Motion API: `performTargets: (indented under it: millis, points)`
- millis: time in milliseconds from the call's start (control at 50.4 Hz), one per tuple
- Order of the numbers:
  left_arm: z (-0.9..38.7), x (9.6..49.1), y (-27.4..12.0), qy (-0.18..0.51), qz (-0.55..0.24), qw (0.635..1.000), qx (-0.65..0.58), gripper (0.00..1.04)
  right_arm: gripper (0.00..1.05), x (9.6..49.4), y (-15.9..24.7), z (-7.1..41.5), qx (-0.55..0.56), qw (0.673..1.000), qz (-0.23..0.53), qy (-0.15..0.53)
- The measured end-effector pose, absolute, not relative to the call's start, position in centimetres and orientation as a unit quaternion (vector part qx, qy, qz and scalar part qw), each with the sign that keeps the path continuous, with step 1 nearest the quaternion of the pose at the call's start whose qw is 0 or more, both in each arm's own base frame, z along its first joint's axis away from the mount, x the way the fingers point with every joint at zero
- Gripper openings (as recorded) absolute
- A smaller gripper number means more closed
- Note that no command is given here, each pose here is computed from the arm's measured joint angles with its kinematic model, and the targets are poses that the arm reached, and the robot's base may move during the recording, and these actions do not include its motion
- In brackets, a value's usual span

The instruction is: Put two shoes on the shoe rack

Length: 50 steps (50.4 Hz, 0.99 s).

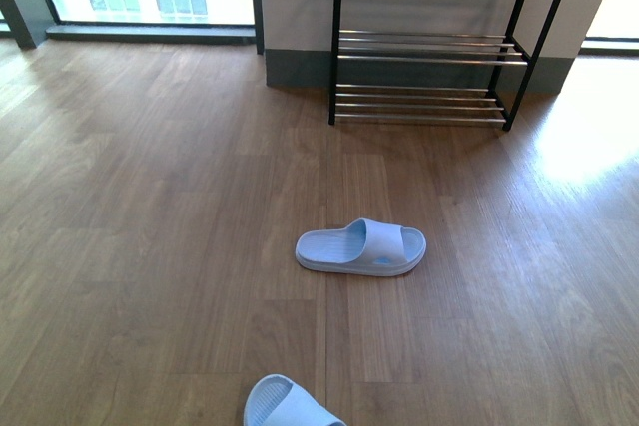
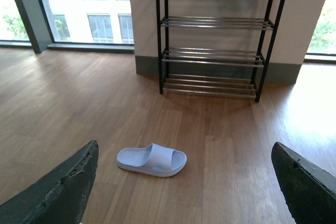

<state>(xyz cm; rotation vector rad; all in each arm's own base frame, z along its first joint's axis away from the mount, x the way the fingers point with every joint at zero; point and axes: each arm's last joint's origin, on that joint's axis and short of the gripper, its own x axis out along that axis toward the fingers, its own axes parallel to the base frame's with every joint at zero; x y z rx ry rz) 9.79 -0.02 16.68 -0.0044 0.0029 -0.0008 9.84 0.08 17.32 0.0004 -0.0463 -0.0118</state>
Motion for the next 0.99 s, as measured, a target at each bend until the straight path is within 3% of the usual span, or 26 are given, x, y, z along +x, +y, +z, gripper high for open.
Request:
performTargets:
  millis: [218, 377, 496, 635, 992]
  points:
    - [16.7, 9.8, 0.0, 0.001, -0.001, 1.0, -0.002, 0.95, 0.96, 12.5, 1.4, 16.2, -0.027, 0.997, 0.048, 0.047]
    - [16.7, 9.8, 0.0, 0.001, -0.001, 1.0, -0.002, 0.95, 0.96, 18.1, 4.3, 14.2, -0.064, 0.984, 0.121, 0.114]
    - [16.7, 9.8, 0.0, 0.001, -0.001, 1.0, -0.002, 0.95, 0.96, 22.9, 6.6, 8.5, -0.117, 0.96, 0.164, 0.193]
    - [16.7, 9.8, 0.0, 0.001, -0.001, 1.0, -0.002, 0.95, 0.96, 25.8, 7.3, 0.6, -0.159, 0.924, 0.186, 0.293]
    - [16.7, 9.8, 0.0, 0.001, -0.001, 1.0, -0.002, 0.95, 0.96, 29.3, 6.7, -10.4, -0.208, 0.88, 0.171, 0.392]
